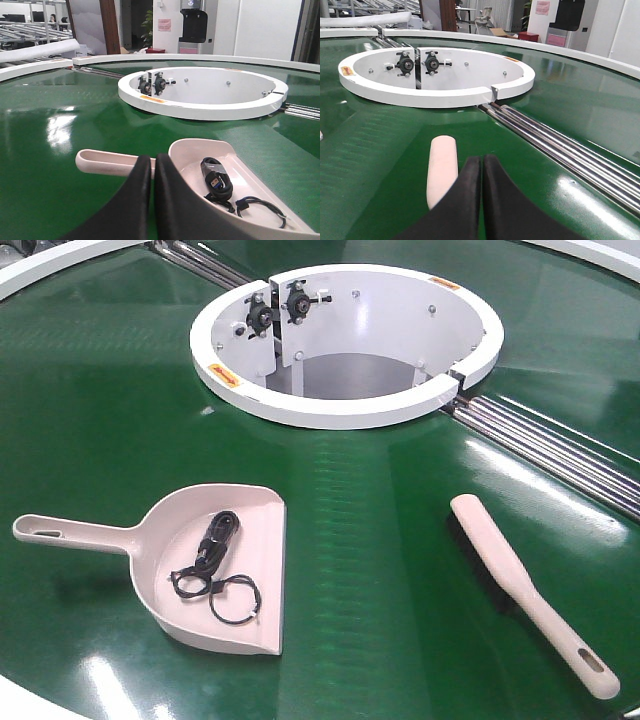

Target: Clean and inspect green conveyor with broom and dustpan

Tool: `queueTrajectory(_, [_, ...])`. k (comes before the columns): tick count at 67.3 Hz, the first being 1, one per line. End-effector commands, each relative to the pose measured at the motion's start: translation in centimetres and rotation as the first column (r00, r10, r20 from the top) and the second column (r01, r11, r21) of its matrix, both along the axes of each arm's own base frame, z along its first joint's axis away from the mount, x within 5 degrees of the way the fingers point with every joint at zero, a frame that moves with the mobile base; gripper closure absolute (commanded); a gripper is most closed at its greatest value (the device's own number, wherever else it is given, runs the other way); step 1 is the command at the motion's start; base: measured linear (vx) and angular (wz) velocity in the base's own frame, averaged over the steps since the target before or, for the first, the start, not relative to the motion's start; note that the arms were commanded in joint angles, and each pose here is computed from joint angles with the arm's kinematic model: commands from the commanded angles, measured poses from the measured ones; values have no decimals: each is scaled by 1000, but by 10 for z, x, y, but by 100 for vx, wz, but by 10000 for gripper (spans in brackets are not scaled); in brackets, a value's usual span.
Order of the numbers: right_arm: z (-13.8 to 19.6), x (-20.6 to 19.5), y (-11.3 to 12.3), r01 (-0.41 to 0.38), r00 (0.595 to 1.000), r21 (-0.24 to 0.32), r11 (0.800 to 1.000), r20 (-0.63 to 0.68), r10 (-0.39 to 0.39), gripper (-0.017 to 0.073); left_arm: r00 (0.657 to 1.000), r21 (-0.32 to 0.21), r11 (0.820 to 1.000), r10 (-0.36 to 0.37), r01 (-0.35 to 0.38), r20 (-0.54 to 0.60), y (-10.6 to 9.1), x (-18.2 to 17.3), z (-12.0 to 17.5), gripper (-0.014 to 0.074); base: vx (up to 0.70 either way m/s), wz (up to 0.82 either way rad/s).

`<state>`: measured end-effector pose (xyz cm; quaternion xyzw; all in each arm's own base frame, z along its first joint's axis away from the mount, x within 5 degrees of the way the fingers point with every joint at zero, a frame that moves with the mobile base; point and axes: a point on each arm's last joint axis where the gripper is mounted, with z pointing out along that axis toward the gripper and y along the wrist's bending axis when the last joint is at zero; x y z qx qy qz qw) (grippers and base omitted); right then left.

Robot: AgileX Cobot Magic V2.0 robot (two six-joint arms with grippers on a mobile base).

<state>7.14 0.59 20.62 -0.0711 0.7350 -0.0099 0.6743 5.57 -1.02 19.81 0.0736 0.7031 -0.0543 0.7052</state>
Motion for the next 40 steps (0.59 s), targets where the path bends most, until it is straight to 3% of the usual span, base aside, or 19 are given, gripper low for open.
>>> queueTrajectory(1, [8, -5, -1, 8, 991, -9, 1000, 131, -7, 569, 999, -22, 1000, 2, -1, 47, 0, 0, -4, 601, 0, 0])
queueTrajectory(8, [-5, -13, -2, 6, 984, 24, 1000, 178, -10, 569, 999, -22, 1000, 2, -1, 47, 0, 0, -4, 601, 0, 0])
queueTrajectory(15, [-9, -15, -2, 2, 990, 62, 998, 137, -11, 569, 999, -21, 1000, 2, -1, 45, 0, 0, -4, 601, 0, 0])
queueTrajectory(40, [-9, -15, -2, 3, 991, 64, 998, 136, -12, 569, 999, -21, 1000, 2, -1, 44, 0, 0, -4, 601, 0, 0])
